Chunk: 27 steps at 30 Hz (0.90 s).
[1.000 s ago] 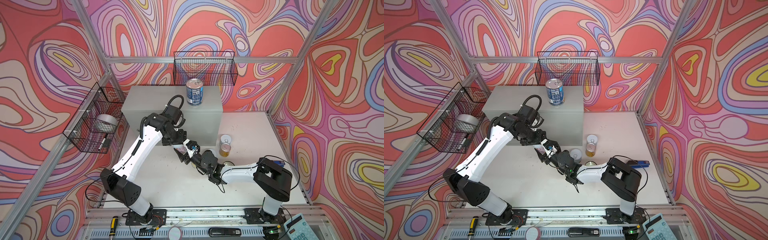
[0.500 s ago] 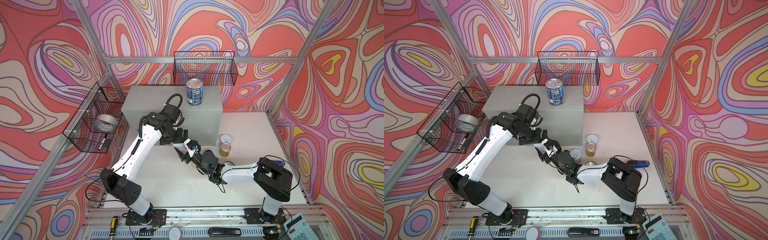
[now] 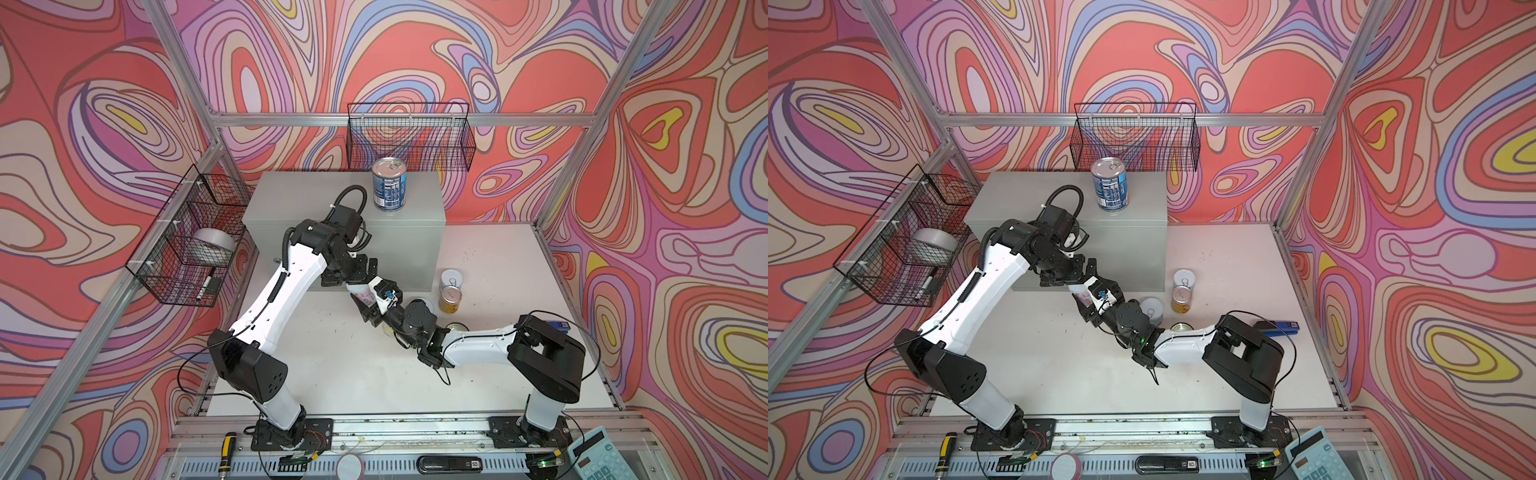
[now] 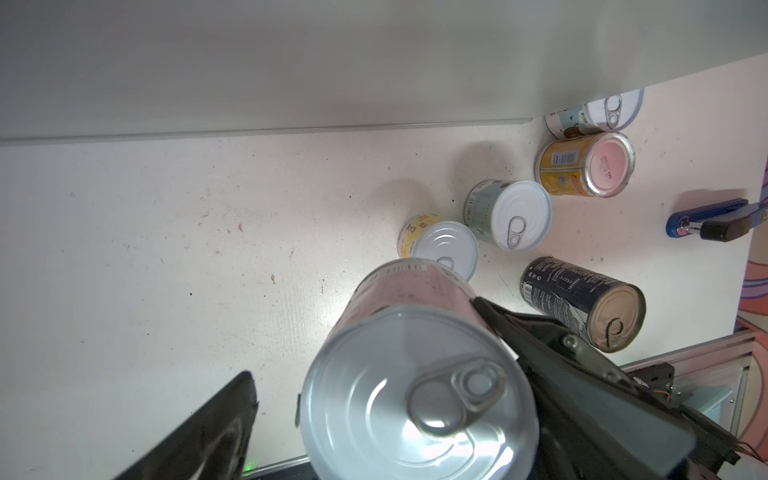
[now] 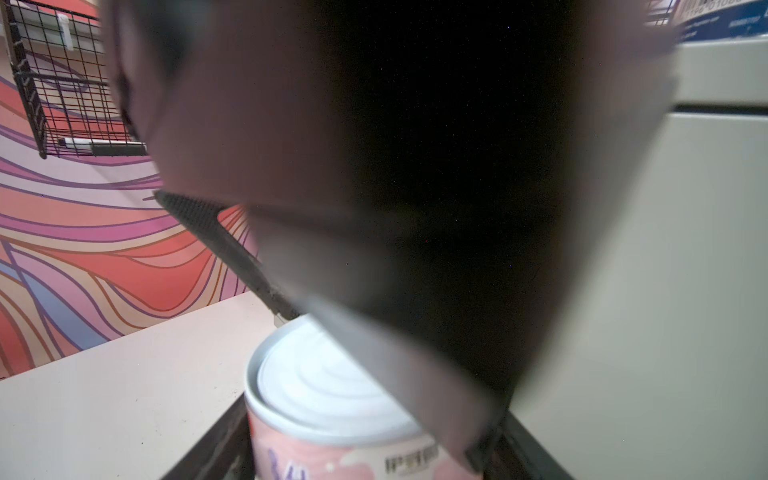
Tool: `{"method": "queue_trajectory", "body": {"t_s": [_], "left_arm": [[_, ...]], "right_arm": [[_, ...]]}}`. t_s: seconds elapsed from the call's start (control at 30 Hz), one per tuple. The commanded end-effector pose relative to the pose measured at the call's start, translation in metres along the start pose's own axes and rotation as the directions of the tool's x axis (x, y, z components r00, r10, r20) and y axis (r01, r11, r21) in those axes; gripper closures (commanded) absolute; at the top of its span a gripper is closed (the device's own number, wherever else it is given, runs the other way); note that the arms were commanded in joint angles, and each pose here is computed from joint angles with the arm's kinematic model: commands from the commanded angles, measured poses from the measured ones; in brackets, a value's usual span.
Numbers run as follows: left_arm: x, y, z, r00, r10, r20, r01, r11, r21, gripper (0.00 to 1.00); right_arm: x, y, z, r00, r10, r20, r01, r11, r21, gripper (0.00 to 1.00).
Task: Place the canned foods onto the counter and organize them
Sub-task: 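Open the left gripper and draw it back while the right gripper holds the pink can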
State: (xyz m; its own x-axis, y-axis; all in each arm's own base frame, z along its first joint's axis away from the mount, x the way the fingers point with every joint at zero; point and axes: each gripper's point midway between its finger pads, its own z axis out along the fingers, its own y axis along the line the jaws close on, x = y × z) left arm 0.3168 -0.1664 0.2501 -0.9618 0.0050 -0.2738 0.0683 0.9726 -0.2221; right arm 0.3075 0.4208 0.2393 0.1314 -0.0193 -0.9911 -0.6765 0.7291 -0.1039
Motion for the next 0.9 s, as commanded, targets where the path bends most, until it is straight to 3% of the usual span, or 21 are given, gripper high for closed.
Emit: {"method": "queue_trajectory", "body": {"t_s": [0.0, 0.63, 0.87], "left_arm": [[-0.008, -0.002, -0.01, 1.0, -0.005, 0.016, 0.005, 1.0, 0.023, 0.0], [-0.022, 0.014, -0.03, 0.997, -0.037, 0.063, 0.035, 0.999, 0.027, 0.0], [-0.017, 0.022, -0.035, 0.995, -0.063, 0.08, 0.06, 0.998, 0.033, 0.0]], "right_arm": [[0.014, 0.009, -0.004, 0.995, -0.087, -0.052, 0.085, 0.996, -0.031, 0.35], [0.015, 0.005, -0.01, 0.996, -0.08, -0.05, 0.079, 0.997, -0.016, 0.36], [-0.009, -0.001, -0.017, 0.999, -0.046, -0.002, 0.046, 0.999, -0.007, 0.36]]}}
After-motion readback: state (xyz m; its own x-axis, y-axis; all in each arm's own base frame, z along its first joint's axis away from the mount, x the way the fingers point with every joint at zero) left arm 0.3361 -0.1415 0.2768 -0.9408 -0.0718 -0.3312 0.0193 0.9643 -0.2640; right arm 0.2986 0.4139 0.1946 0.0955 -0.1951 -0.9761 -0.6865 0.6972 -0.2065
